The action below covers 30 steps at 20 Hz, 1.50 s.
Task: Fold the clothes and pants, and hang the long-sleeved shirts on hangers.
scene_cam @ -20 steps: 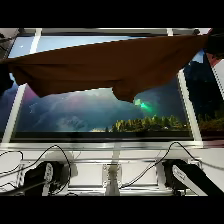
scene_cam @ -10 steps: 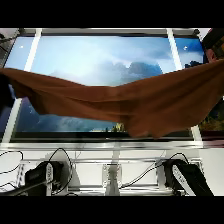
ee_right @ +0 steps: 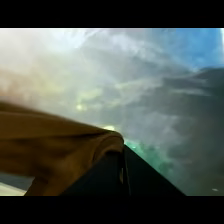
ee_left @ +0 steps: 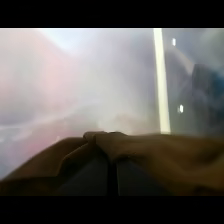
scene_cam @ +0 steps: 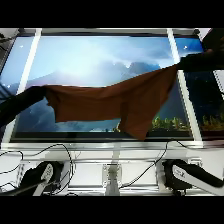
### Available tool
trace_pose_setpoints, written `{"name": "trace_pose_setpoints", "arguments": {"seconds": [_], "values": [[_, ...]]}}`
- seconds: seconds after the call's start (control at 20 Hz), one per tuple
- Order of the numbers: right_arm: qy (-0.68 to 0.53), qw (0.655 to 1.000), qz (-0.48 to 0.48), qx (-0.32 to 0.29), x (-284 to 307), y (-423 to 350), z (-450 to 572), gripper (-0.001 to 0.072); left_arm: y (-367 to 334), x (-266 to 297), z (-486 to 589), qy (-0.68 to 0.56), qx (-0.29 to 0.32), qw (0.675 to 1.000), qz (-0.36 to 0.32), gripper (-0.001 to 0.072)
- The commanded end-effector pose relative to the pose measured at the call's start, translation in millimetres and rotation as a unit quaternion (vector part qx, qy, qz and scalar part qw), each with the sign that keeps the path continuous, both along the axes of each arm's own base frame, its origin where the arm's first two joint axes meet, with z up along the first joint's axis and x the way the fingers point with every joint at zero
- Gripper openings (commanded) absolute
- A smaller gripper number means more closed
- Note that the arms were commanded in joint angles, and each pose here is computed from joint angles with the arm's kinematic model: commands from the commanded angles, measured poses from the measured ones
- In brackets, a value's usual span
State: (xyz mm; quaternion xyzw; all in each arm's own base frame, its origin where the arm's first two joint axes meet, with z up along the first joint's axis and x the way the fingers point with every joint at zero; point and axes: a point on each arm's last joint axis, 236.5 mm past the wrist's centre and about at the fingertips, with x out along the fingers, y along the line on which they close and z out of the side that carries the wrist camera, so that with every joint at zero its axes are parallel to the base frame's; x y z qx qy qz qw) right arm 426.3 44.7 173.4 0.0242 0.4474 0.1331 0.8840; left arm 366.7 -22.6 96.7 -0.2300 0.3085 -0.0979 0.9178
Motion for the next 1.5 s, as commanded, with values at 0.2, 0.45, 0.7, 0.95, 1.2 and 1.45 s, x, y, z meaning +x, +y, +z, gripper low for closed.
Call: {"name": "trace_pose_setpoints", "arguments": {"seconds": [0.2,0.45,0.7,0.95,1.2,1.45], "values": [[0.021,0.996,-0.038,0.078,88.3,13.1,-96.1,0.0012,6.9,54.4,-107.8,0.072,0.051,0.996,0.003,0.002],[0.015,0.997,-0.052,0.056,92.4,1.2,-98.5,0.0494,13.5,64.2,-99.7,0.058,0.047,0.997,0.017,0.072],[0.139,0.987,-0.075,-0.039,38.4,-66.8,-135.9,0.0357,40.8,65.4,-42.2,-0.011,0.131,0.991,0.012,0.0714],[0.297,0.952,-0.021,0.07,-53.6,-67.7,-190.6,0.0266,71.4,16.5,-10.4,-0.008,0.307,0.95,-0.047,0.0712],[0.323,0.919,-0.037,0.222,-83.4,-10.7,-241.1,0.0424,63.2,-5.2,-21.5,0.029,0.299,0.951,-0.078,0.071],[0.309,0.925,-0.071,0.21,-84.4,4.1,-278.6,0.0423,55.8,-12.8,-28.2,0.051,0.272,0.958,-0.081,0.0546]]}}
